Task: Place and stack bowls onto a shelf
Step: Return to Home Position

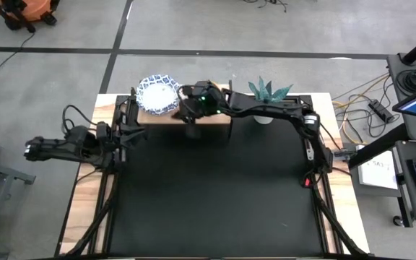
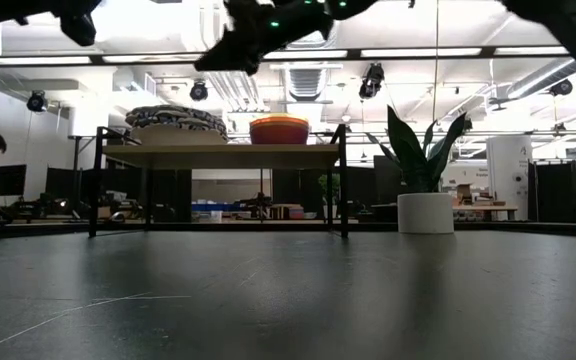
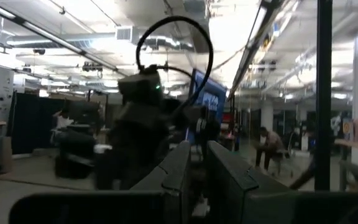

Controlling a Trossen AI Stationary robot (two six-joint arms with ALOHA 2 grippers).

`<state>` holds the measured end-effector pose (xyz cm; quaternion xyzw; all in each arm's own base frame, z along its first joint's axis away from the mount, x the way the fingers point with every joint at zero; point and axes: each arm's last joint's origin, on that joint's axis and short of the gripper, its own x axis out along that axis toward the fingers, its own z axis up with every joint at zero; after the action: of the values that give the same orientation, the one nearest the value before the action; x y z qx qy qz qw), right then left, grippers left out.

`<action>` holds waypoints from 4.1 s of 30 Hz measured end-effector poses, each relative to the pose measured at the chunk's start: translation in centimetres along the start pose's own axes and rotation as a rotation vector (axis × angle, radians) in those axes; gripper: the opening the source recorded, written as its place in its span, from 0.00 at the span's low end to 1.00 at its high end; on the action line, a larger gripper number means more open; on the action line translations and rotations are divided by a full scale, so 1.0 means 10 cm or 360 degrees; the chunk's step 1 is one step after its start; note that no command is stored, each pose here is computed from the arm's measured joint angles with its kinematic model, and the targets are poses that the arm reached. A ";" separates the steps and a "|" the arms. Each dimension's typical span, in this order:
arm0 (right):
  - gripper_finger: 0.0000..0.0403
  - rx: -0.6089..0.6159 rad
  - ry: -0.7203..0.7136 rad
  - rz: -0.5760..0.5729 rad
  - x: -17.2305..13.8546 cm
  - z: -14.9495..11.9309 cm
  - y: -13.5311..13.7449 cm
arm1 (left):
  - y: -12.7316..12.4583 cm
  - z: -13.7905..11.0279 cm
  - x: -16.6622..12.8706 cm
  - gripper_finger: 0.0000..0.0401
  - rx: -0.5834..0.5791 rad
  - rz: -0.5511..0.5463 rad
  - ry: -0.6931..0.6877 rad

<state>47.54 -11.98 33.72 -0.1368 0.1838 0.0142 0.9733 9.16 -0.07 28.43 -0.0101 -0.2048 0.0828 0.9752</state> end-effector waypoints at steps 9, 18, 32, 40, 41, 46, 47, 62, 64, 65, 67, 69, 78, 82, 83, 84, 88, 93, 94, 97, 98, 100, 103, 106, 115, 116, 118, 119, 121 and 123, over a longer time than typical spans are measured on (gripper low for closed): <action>0.02 0.0015 -0.0021 0.0203 -0.70 -0.37 0.47 | 0.08 -0.08 -0.28 0.09 0.0091 0.0062 0.0224; 0.02 0.0123 -0.0089 0.0221 -1.60 -1.12 1.00 | 0.08 -0.26 -0.34 0.09 0.0179 0.0046 0.0385; 0.02 0.0111 -0.0567 0.0071 -2.99 -1.83 1.52 | 0.08 -0.54 -0.37 0.09 0.0134 0.0082 0.0534; 0.02 0.0043 -0.0814 0.0009 -3.23 -2.19 1.70 | 0.15 -0.54 -0.37 0.09 0.0020 0.0468 0.0517; 0.02 0.0048 -0.0782 0.0013 -3.18 -2.26 1.71 | 0.15 -0.54 -0.37 0.09 0.0020 0.0471 0.0519; 0.02 0.0009 -0.0705 0.0074 -2.98 -2.47 1.76 | 0.14 -0.55 -0.37 0.09 0.0023 0.0465 0.0530; 0.02 -0.0012 -0.0694 0.0070 -2.95 -2.52 1.77 | 0.14 -0.55 -0.36 0.09 0.0025 0.0465 0.0535; 0.02 0.0578 -0.0662 0.0103 -2.94 -2.53 1.76 | 0.14 -0.55 -0.36 0.09 0.0025 0.0462 0.0537; 0.02 0.0586 -0.0662 0.0105 -2.94 -2.53 1.76 | 0.14 -0.55 -0.36 0.09 0.0025 0.0462 0.0537; 0.02 0.0564 -0.0664 0.0100 -2.94 -2.53 1.76 | 0.14 -0.55 -0.36 0.09 0.0025 0.0462 0.0537; 0.02 0.0504 -0.0674 0.0086 -2.94 -2.52 1.76 | 0.14 -0.55 -0.36 0.09 0.0026 0.0462 0.0538; 0.02 0.0468 -0.0675 0.0079 -2.94 -2.52 1.76 | 0.14 -0.55 -0.36 0.09 0.0026 0.0462 0.0538; 0.02 0.0298 -0.0676 0.0042 -2.94 -2.53 1.76 | 0.14 -0.55 -0.36 0.09 0.0025 0.0462 0.0538; 0.02 0.0312 -0.0675 0.0045 -2.94 -2.53 1.76 | 0.14 -0.55 -0.36 0.09 0.0026 0.0461 0.0539; 0.02 0.0325 -0.0675 0.0048 -2.94 -2.53 1.76 | 0.14 -0.55 -0.36 0.09 0.0026 0.0461 0.0538; 0.02 0.0335 -0.0675 0.0050 -2.94 -2.53 1.76 | 0.14 -0.55 -0.36 0.09 0.0026 0.0461 0.0538; 0.02 0.0344 -0.0674 0.0052 -2.94 -2.53 1.76 | 0.14 -0.55 -0.36 0.09 0.0026 0.0461 0.0538; 0.02 0.0373 -0.0673 0.0058 -2.94 -2.53 1.76 | 0.14 -0.55 -0.36 0.09 0.0025 0.0461 0.0538; 0.02 0.0379 -0.0673 0.0060 -2.94 -2.53 1.76 | 0.14 -0.55 -0.36 0.09 0.0026 0.0461 0.0538; 0.02 0.0382 -0.0672 0.0060 -2.93 -2.53 1.76 | 0.14 -0.55 -0.36 0.09 0.0026 0.0461 0.0538; 0.02 0.0381 -0.0672 0.0060 -2.93 -2.53 1.76 | 0.14 -0.55 -0.36 0.09 0.0025 0.0461 0.0538; 0.02 0.0383 -0.0672 0.0061 -2.93 -2.53 1.76 | 0.14 -0.55 -0.36 0.09 0.0026 0.0461 0.0538; 0.02 0.0378 -0.0671 0.0060 -2.93 -2.53 1.76 | 0.14 -0.55 -0.36 0.09 0.0025 0.0461 0.0538; 0.02 0.0362 -0.0671 0.0056 -2.93 -2.53 1.76 | 0.14 -0.55 -0.36 0.09 0.0025 0.0461 0.0538; 0.02 0.0359 -0.0671 0.0055 -2.93 -2.53 1.76 | 0.14 -0.55 -0.36 0.09 0.0026 0.0461 0.0539; 0.02 0.0360 -0.0671 0.0056 -2.93 -2.53 1.76 | 0.14 -0.55 -0.36 0.09 0.0025 0.0461 0.0539; 0.02 0.0365 -0.0670 0.0057 -2.93 -2.53 1.76 | 0.14 -0.55 -0.36 0.09 0.0025 0.0461 0.0539; 0.02 0.0370 -0.0670 0.0058 -2.93 -2.53 1.76 | 0.14 -0.55 -0.36 0.09 0.0026 0.0461 0.0539; 0.02 0.0369 -0.0670 0.0058 -2.93 -2.53 1.76 | 0.14 -0.55 -0.36 0.09 0.0026 0.0461 0.0539; 0.02 0.0369 -0.0670 0.0058 -2.93 -2.53 1.76 | 0.14 -0.55 -0.36 0.09 0.0025 0.0461 0.0539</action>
<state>9.88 -1.26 17.09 -0.0147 -0.0204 0.0387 0.9989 7.90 0.81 21.88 -0.0454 -0.0338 0.2207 0.9737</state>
